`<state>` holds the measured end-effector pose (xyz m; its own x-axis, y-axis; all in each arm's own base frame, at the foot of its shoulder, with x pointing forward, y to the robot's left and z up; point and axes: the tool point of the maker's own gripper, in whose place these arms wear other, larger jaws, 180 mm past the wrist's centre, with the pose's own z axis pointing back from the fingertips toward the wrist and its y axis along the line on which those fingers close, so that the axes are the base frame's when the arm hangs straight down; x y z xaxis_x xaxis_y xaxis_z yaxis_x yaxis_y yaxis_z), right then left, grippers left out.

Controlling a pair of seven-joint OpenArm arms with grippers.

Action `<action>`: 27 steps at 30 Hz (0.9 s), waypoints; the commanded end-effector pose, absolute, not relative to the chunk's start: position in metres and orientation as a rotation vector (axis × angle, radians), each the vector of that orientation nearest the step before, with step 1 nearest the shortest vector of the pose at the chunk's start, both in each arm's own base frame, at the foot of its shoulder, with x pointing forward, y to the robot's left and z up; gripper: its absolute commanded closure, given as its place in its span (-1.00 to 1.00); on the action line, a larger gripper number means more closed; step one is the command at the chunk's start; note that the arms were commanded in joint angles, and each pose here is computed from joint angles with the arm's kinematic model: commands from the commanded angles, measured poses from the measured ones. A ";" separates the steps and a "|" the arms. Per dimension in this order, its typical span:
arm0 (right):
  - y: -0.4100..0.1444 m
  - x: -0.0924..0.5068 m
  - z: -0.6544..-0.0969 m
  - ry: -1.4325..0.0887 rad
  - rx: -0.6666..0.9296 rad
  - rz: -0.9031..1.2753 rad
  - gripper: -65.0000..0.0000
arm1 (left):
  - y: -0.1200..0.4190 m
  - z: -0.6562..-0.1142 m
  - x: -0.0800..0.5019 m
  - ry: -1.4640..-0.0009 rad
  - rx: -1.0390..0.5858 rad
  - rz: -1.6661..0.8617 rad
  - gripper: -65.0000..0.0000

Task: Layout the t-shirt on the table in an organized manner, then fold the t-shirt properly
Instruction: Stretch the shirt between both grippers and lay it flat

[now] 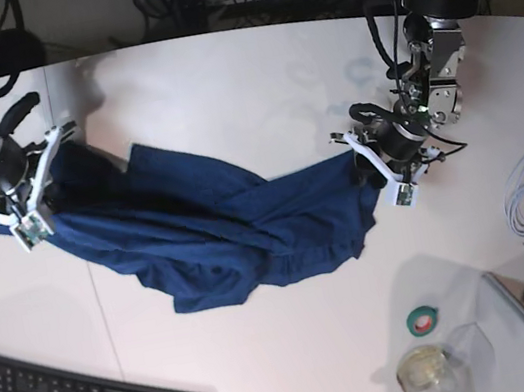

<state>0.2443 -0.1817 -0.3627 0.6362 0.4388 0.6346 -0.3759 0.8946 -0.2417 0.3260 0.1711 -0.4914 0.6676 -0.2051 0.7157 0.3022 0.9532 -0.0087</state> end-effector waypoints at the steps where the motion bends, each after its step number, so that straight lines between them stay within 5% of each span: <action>1: -0.191 0.254 -0.348 -0.797 -0.116 0.469 1.00 | 0.180 -0.496 0.322 -0.745 -0.099 -0.295 0.39; 12: -0.261 0.208 -0.374 -0.576 -0.208 0.353 0.99 | 0.230 -0.477 0.336 -0.801 -0.028 -0.178 0.39; 23: -0.204 0.180 -0.416 -0.475 -0.048 0.394 0.96 | 0.224 -0.436 0.334 -0.920 -0.023 -0.202 0.39; 27: -0.201 0.172 -0.427 -0.439 -0.026 0.391 0.43 | 0.217 -0.420 0.319 -0.962 -0.028 -0.217 0.39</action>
<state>0.1674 -0.1989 -0.4331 0.8444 0.3680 0.3893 -0.3611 0.9278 -0.0937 0.3111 0.2093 -0.4324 0.5856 -0.1716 0.7923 0.2109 0.9759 0.0555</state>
